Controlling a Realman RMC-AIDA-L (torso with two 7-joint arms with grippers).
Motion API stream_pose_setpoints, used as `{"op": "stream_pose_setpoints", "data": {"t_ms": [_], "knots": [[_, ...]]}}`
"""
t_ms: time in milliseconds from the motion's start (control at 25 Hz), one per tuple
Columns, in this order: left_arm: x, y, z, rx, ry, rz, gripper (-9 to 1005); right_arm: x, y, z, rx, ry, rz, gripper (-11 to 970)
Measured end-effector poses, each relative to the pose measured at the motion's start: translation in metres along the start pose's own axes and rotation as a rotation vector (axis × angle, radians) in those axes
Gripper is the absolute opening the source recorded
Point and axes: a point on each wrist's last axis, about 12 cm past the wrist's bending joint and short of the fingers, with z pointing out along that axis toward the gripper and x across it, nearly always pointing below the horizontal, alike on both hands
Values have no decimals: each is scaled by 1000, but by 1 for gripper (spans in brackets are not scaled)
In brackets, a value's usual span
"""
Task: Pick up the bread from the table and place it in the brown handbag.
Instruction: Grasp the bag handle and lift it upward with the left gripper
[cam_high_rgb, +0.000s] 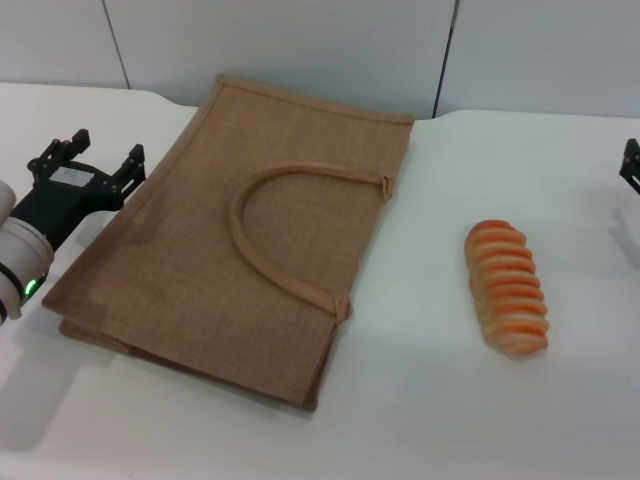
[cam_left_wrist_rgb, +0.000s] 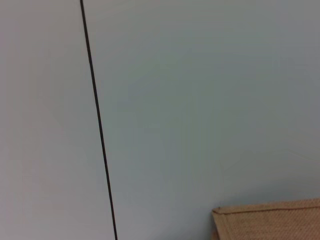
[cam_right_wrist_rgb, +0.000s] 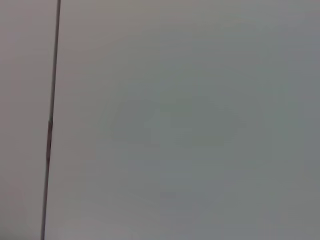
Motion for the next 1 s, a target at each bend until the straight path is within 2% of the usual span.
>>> {"op": "stream_pose_setpoints", "data": {"t_ms": [720,840,1000], "knots": [[-2,-1,2,4,-6,-8,753,0,0,1,-1,5,0,892],[-8,-4,8,41,-24,-51,753,2,1,2,-2,32,-1,892],[-25,-10,19,161,-34,-113,752,6,0,1,0,56,-2,892]]}}
